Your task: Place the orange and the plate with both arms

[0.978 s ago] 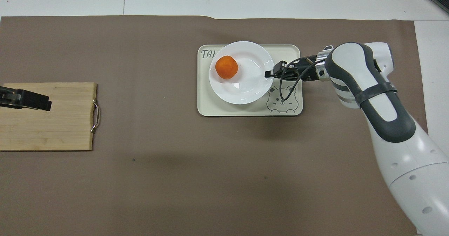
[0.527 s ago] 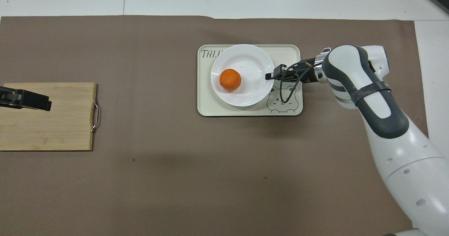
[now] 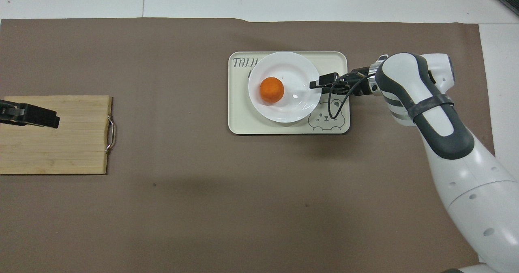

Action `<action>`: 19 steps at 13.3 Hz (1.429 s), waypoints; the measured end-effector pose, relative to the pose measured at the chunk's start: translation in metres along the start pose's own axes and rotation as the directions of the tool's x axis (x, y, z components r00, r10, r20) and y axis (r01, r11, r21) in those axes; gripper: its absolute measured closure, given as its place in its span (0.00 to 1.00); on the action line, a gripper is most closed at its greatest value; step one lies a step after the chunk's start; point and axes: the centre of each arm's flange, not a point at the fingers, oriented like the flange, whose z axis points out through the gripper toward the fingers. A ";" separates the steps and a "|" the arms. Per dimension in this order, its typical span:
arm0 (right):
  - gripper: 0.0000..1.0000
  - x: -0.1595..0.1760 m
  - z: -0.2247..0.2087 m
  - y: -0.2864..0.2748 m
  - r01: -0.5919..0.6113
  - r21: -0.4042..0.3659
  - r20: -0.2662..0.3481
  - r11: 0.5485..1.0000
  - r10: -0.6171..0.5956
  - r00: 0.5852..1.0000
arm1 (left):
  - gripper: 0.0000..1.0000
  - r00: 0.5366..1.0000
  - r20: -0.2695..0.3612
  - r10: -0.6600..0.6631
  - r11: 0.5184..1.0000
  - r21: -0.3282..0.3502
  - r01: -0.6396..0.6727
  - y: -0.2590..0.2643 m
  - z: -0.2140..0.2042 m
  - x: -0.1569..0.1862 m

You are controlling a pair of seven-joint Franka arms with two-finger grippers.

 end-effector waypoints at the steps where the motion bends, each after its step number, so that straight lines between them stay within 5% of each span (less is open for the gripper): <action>1: 0.16 0.002 -0.006 -0.002 0.012 -0.014 -0.004 1.000 -0.012 1.000 | 0.00 1.000 0.000 0.000 1.000 0.000 0.000 0.000 0.000 0.000; 3: 0.00 0.005 -0.026 -0.012 0.028 -0.076 -0.004 0.997 -0.028 1.000 | 0.00 1.000 0.000 0.000 1.000 0.000 0.000 0.000 0.000 0.000; 6: 0.00 0.007 -0.067 -0.043 0.051 -0.212 -0.010 0.976 -0.055 0.998 | 0.00 1.000 0.000 0.000 1.000 0.000 0.000 0.000 0.000 0.000; 10: 0.00 -0.004 -0.133 -0.090 0.087 -0.501 0.002 0.861 -0.100 0.995 | 0.00 1.000 0.000 0.000 1.000 0.000 0.000 0.000 0.000 0.000; 19: 0.00 -0.076 -0.277 -0.153 0.023 -0.668 0.038 0.744 0.003 0.999 | 0.00 1.000 0.000 0.000 1.000 0.000 0.000 0.000 0.000 0.000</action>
